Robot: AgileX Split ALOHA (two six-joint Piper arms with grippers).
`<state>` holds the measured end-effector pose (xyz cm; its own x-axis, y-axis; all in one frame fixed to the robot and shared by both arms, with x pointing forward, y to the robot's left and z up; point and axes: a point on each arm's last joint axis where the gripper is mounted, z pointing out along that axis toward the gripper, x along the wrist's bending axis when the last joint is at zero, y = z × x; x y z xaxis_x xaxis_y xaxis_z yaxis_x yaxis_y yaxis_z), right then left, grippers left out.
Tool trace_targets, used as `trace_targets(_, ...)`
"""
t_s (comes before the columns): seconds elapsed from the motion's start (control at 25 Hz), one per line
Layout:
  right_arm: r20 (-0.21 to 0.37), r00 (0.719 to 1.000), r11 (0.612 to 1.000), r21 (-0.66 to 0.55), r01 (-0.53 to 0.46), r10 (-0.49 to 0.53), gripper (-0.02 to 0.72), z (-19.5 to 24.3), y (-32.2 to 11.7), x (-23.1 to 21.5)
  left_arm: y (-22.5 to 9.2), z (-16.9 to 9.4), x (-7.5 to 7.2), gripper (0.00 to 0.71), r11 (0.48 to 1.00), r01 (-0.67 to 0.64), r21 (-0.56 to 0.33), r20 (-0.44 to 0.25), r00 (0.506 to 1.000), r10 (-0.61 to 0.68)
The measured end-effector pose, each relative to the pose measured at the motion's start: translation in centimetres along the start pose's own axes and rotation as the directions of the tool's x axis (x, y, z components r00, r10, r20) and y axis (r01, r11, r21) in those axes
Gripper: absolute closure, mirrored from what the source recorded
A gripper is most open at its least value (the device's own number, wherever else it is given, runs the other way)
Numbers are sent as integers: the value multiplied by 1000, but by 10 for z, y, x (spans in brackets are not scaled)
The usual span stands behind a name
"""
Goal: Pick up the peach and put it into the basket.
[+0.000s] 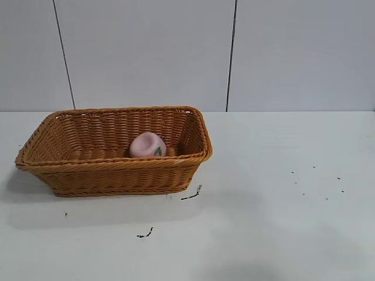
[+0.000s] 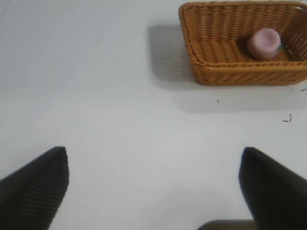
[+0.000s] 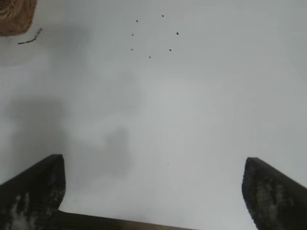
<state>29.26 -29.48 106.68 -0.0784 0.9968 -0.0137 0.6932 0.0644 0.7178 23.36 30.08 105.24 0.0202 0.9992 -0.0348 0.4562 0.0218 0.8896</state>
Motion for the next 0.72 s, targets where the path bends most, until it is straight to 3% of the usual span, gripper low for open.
trace_targets(0.2,3,1000,994,-108,-2,2,8,-7,-30,1,0,0,0,17,1000,0,0,0,1000,0)
trace_targets(0.48,10,1000,954,-300,2,1,8,-30,-47,2,0,0,0,17,1000,0,0,0,1000,0)
trace_targets(0.72,9,1000,947,-322,-4,7,8,-32,-50,3,0,0,0,17,1000,0,0,0,1000,0)
